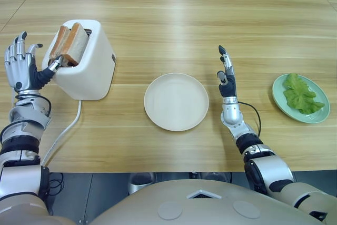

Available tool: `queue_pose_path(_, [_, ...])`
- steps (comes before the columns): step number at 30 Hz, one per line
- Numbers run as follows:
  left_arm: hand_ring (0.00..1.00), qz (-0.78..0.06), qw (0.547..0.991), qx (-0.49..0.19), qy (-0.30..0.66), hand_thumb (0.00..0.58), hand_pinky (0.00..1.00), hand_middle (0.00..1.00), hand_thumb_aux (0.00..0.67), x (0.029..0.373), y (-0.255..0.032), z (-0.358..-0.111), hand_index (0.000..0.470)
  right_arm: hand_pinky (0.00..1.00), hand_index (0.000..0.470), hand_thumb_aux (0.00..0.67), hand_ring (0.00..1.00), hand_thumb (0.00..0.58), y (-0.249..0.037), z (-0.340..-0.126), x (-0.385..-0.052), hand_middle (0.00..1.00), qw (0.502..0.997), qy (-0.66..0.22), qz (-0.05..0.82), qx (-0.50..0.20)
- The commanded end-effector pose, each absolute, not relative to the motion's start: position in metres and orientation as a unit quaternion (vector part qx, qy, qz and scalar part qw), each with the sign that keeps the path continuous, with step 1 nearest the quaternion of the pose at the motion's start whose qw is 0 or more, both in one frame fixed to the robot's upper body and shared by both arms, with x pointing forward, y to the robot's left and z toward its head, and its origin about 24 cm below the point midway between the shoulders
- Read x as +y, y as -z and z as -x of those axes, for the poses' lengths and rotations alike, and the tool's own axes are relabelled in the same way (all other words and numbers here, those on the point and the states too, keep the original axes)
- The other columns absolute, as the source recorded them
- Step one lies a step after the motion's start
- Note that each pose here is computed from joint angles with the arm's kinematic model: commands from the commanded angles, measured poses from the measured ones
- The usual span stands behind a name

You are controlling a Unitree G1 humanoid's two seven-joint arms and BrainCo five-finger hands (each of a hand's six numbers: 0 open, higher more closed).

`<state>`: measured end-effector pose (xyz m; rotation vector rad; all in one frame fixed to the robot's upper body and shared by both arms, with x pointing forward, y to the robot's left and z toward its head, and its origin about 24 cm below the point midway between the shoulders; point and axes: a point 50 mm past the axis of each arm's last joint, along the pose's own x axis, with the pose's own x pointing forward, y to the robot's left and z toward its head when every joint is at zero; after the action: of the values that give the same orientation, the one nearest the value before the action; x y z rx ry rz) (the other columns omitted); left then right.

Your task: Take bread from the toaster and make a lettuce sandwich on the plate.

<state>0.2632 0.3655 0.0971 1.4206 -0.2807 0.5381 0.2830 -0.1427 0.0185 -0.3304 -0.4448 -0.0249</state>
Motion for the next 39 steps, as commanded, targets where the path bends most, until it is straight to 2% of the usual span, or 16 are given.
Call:
queue_pose_path(1, [0.00, -0.652, 0.720, -0.129, -0.200, 0.580, 0.00, 0.00, 0.670, 0.350, -0.086, -0.269, 0.460, 0.00, 0.000, 0.000, 0.00, 0.000, -0.018, -0.281, -0.145, 0.00, 0.962, 0.016, 0.164, -0.220])
queue_pose_path(8, [0.00, -0.641, 0.729, -0.142, -0.195, 0.580, 0.00, 0.00, 0.670, 0.342, -0.088, -0.276, 0.460, 0.00, 0.000, 0.000, 0.00, 0.000, -0.019, -0.281, -0.145, 0.00, 0.961, 0.016, 0.165, -0.220])
queue_pose_path(13, [0.00, -0.583, 0.758, -0.170, -0.237, 0.580, 0.00, 0.00, 0.670, 0.337, -0.097, -0.282, 0.460, 0.00, 0.000, 0.000, 0.00, 0.000, -0.017, -0.281, -0.148, 0.00, 0.962, 0.022, 0.168, -0.215])
queue_pose_path(14, [0.17, -0.562, 0.767, -0.174, -0.255, 0.580, 0.17, 0.17, 0.670, 0.337, -0.100, -0.284, 0.460, 0.00, 0.000, 0.000, 0.00, 0.000, -0.017, -0.281, -0.148, 0.00, 0.962, 0.024, 0.168, -0.214])
queue_pose_path(15, [0.39, -0.540, 0.778, -0.175, -0.270, 0.580, 0.39, 0.39, 0.670, 0.338, -0.103, -0.287, 0.460, 0.00, 0.000, 0.000, 0.00, 0.000, -0.017, -0.281, -0.149, 0.00, 0.962, 0.026, 0.169, -0.212])
queue_pose_path(16, [0.39, -0.521, 0.787, -0.174, -0.281, 0.580, 0.39, 0.39, 0.670, 0.338, -0.105, -0.289, 0.460, 0.00, 0.000, 0.000, 0.00, 0.000, -0.016, -0.281, -0.149, 0.00, 0.962, 0.028, 0.169, -0.211])
queue_pose_path(17, [1.00, -0.507, 0.795, -0.175, -0.285, 0.580, 1.00, 1.00, 0.670, 0.337, -0.106, -0.292, 0.460, 0.00, 0.000, 0.000, 0.00, 0.000, -0.016, -0.281, -0.149, 0.00, 0.963, 0.028, 0.169, -0.210])
queue_pose_path(24, [1.00, -0.470, 0.815, -0.183, -0.286, 0.580, 1.00, 1.00, 0.670, 0.332, -0.113, -0.304, 0.460, 0.00, 0.000, 0.000, 0.00, 0.000, -0.017, -0.283, -0.148, 0.00, 0.963, 0.034, 0.168, -0.207])
queue_pose_path(27, [1.00, -0.445, 0.812, -0.215, -0.310, 0.580, 1.00, 1.00, 0.670, 0.330, -0.125, -0.307, 0.460, 0.00, 0.000, 0.000, 0.00, 0.000, -0.017, -0.284, -0.150, 0.00, 0.963, 0.041, 0.167, -0.207])
queue_pose_path(30, [1.00, -0.402, 0.800, -0.273, -0.352, 0.580, 1.00, 1.00, 0.670, 0.332, -0.144, -0.304, 0.460, 0.00, 0.000, 0.000, 0.00, 0.000, -0.018, -0.285, -0.149, 0.00, 0.963, 0.043, 0.166, -0.207])
queue_pose_path(33, [1.00, -0.320, 0.776, -0.373, -0.396, 0.580, 1.00, 1.00, 0.670, 0.331, -0.171, -0.292, 0.460, 0.00, 0.000, 0.000, 0.00, 0.000, -0.020, -0.287, -0.150, 0.00, 0.962, 0.047, 0.167, -0.209])
queue_pose_path(36, [1.00, -0.264, 0.762, -0.447, -0.387, 0.580, 1.00, 1.00, 0.670, 0.317, -0.187, -0.280, 0.460, 0.00, 0.000, 0.000, 0.00, 0.000, -0.024, -0.288, -0.157, 0.00, 0.960, 0.062, 0.169, -0.215])
queue_pose_path(39, [1.00, -0.232, 0.763, -0.488, -0.354, 0.580, 1.00, 1.00, 0.670, 0.298, -0.196, -0.268, 0.460, 0.00, 0.000, 0.000, 0.00, 0.000, -0.028, -0.288, -0.167, 0.00, 0.957, 0.082, 0.168, -0.224])
